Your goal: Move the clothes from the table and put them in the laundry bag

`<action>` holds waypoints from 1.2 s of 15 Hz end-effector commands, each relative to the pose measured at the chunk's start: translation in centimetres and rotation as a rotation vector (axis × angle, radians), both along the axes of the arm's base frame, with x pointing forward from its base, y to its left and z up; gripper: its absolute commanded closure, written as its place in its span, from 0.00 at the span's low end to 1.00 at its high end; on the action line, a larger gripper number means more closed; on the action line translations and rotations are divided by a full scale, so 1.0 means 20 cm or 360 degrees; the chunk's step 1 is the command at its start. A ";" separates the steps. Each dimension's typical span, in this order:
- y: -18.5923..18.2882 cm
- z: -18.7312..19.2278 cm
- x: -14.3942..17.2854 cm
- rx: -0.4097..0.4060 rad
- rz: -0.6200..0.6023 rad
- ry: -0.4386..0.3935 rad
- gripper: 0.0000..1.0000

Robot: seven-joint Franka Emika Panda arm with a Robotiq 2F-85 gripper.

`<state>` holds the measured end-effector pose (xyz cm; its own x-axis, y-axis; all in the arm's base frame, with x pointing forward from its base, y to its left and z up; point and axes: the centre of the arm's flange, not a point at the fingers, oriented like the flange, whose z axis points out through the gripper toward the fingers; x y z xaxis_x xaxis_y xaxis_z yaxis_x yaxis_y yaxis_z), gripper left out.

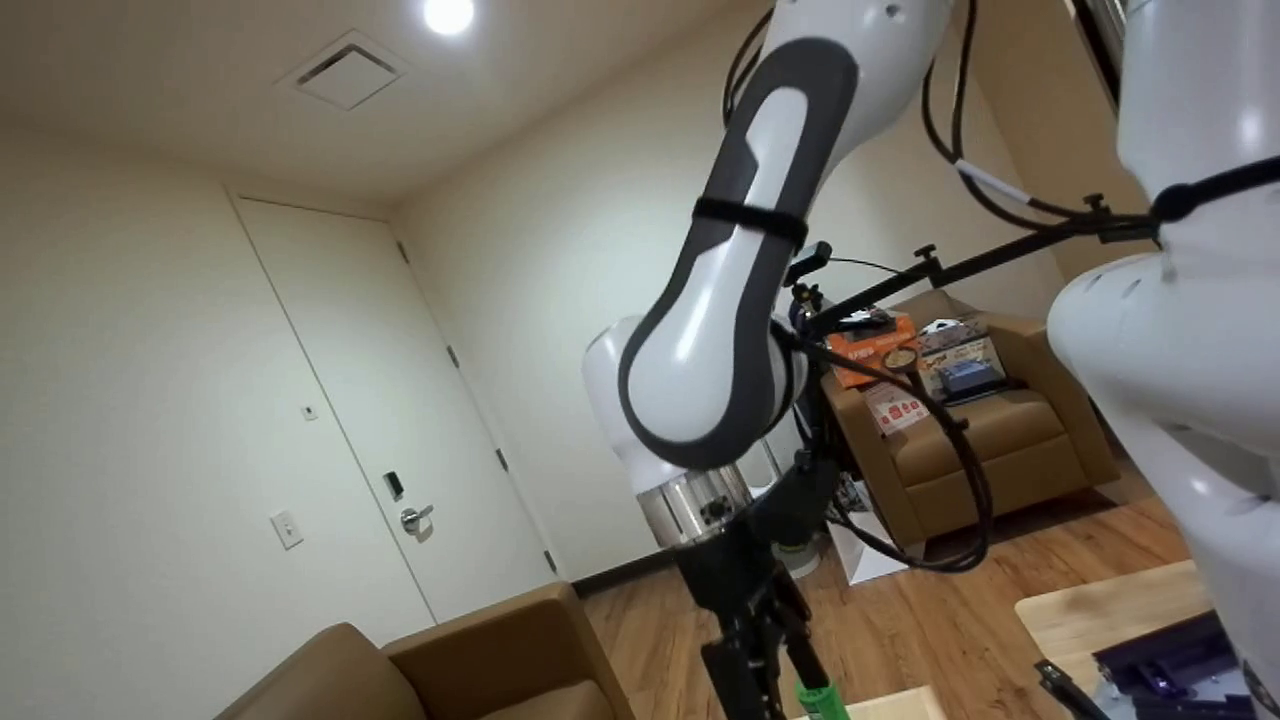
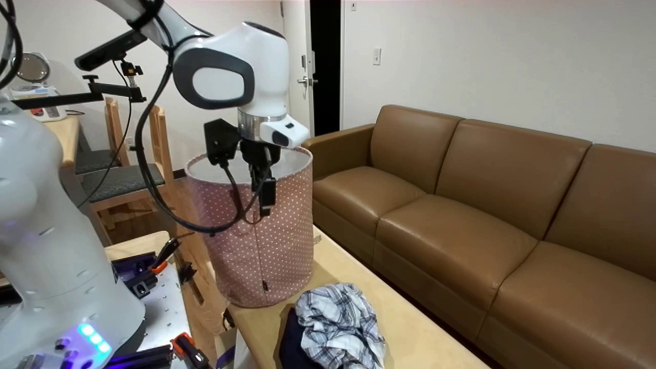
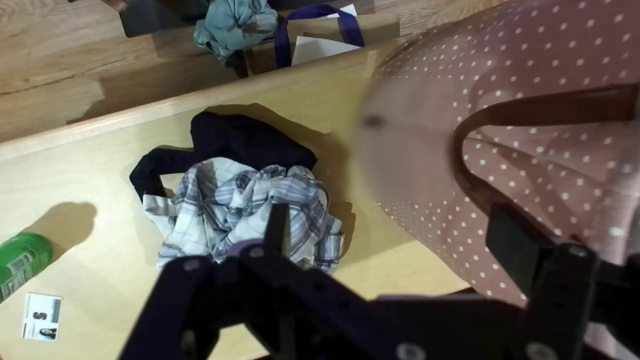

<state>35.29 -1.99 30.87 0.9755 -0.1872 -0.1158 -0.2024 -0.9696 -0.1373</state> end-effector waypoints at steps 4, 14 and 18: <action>-0.07 -0.54 0.17 -0.0026 -0.0054 0.0020 0.00; -0.05 -0.69 0.16 -0.0123 -0.0043 0.0046 0.00; -0.06 -0.86 0.22 -0.0153 0.0084 0.0103 0.00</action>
<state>38.72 -2.92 16.55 0.9717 -0.1962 -0.1318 -0.2034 -0.9781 -0.0432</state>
